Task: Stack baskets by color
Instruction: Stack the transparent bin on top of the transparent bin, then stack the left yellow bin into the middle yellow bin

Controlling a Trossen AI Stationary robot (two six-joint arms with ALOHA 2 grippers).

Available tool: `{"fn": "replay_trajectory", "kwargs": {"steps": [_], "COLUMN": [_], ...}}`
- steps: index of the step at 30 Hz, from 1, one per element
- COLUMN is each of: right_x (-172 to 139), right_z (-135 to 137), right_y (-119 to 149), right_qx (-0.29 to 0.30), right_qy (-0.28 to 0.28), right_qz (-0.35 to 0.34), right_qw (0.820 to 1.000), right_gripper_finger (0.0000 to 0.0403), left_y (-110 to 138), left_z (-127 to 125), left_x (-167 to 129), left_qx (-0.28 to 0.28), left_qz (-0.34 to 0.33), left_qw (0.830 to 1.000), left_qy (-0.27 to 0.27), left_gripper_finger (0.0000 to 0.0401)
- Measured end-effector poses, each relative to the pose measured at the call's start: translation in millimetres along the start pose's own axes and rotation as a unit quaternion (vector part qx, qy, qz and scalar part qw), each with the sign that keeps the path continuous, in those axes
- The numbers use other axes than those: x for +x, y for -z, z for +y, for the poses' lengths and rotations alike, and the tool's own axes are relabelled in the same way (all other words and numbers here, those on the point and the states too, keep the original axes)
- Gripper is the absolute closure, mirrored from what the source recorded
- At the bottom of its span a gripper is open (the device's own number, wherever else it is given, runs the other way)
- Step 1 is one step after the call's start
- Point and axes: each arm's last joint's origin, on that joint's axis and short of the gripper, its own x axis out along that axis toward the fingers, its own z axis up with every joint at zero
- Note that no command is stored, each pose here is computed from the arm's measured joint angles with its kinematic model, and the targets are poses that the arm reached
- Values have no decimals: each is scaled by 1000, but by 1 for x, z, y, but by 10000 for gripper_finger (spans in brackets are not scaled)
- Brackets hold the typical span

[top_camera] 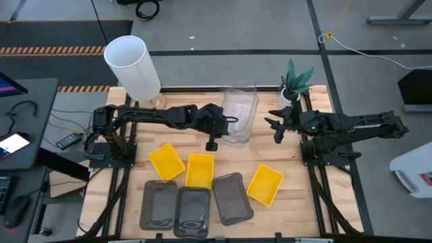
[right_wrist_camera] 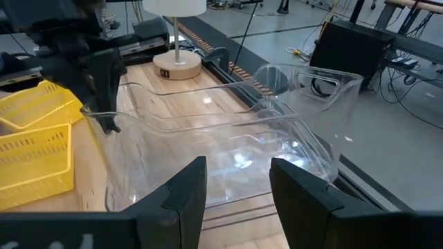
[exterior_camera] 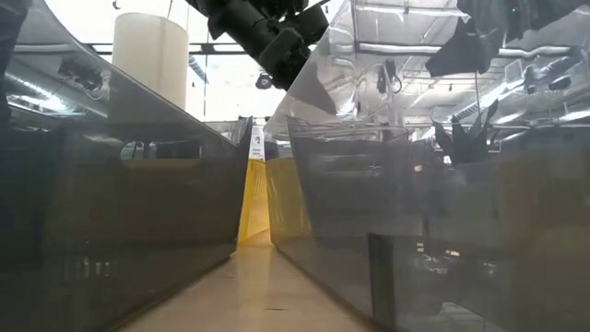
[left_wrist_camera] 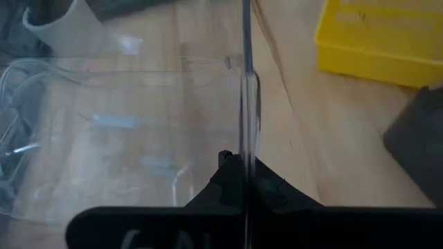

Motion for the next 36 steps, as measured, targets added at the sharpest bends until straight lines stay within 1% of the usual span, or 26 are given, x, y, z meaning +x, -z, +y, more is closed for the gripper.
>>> {"fn": "replay_trajectory", "kwargs": {"steps": [5, 8, 11, 19, 22, 24, 28, 31, 33, 36], "right_x": [0, 0, 0, 0, 0, 0, 2, 6, 10, 15], "right_z": [0, 0, 0, 0, 0, 0, 1, 4, 6, 11], "right_y": [0, 0, 0, 0, 0, 0, 0, 2, 4, 5], "right_qx": [0, 1, 0, 0, -1, -2, -3, -7, -9, -24], "right_qy": [0, 0, 0, 0, 0, 0, -2, -5, -12, -21], "right_qz": [-1, -1, 0, 0, 0, 0, 4, 10, 11, 16], "right_qw": [1000, 1000, 1000, 1000, 1000, 1000, 1000, 1000, 1000, 999], "right_gripper_finger": [239, 239, 239, 239, 239, 239, 239, 239, 239, 239], "left_y": [5, 8, 9, 9, 8, 5, -2, -7, -9, -7], "left_z": [-2, -3, -4, -2, -2, -1, -5, -16, -26, -42], "left_x": [-1, 0, 0, 0, -3, -11, -25, -40, -46, -54], "left_qx": [3, 2, -4, -7, -5, -3, 4, 14, 25, 42], "left_qz": [27, 40, 46, 53, 52, 47, 38, 35, 46, 80], "left_qw": [1000, 999, 999, 999, 998, 999, 999, 999, 998, 996], "left_qy": [8, 12, 11, -10, -21, -26, -31, -22, -21, -18], "left_gripper_finger": [401, 390, 367, 280, 257, 246, 240, 244, 249, 255]}}
